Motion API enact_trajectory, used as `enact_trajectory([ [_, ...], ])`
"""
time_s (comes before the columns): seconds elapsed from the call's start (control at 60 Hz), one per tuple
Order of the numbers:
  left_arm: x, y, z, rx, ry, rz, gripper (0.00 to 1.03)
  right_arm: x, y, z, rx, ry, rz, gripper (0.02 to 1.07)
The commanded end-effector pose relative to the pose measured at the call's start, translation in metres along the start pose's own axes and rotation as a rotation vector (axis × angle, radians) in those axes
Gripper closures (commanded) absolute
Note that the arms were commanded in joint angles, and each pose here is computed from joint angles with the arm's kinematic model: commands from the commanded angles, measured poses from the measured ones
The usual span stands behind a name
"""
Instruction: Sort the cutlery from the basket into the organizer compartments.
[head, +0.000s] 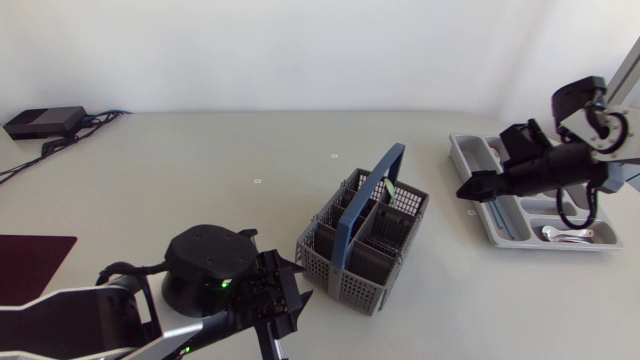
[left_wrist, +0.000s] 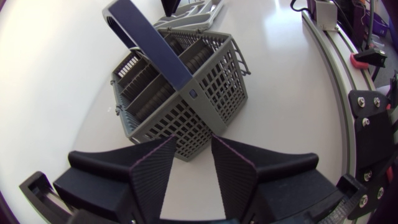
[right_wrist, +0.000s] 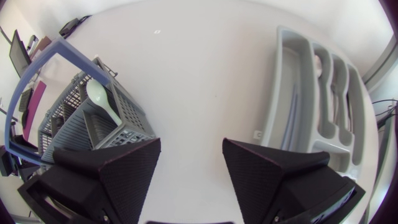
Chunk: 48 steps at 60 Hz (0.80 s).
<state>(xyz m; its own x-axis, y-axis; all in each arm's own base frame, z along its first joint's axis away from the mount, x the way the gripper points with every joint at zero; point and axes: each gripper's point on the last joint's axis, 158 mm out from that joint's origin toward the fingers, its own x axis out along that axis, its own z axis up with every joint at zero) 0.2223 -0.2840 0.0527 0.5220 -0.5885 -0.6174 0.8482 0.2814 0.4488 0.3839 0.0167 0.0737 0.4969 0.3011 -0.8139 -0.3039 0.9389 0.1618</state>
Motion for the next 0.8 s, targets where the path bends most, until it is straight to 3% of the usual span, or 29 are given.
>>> enact_trajectory([
  [0.0, 0.007, -0.001, -0.005, -0.022, 0.018, -0.003, 0.62, 0.021, 0.009, 0.008, 0.040, 0.009, 0.052, 0.34],
  [0.317, 0.025, 0.007, -0.003, -0.033, 0.012, 0.017, 0.62, 0.057, 0.040, 0.018, 0.073, 0.052, 0.196, 0.34],
  [0.467, 0.032, 0.022, -0.009, -0.052, 0.017, 0.053, 0.62, 0.049, 0.058, 0.007, 0.072, 0.076, 0.276, 0.35],
  [0.783, 0.034, 0.087, -0.045, -0.156, 0.024, 0.143, 0.62, 0.022, 0.104, -0.033, -0.001, 0.125, 0.325, 0.35],
])
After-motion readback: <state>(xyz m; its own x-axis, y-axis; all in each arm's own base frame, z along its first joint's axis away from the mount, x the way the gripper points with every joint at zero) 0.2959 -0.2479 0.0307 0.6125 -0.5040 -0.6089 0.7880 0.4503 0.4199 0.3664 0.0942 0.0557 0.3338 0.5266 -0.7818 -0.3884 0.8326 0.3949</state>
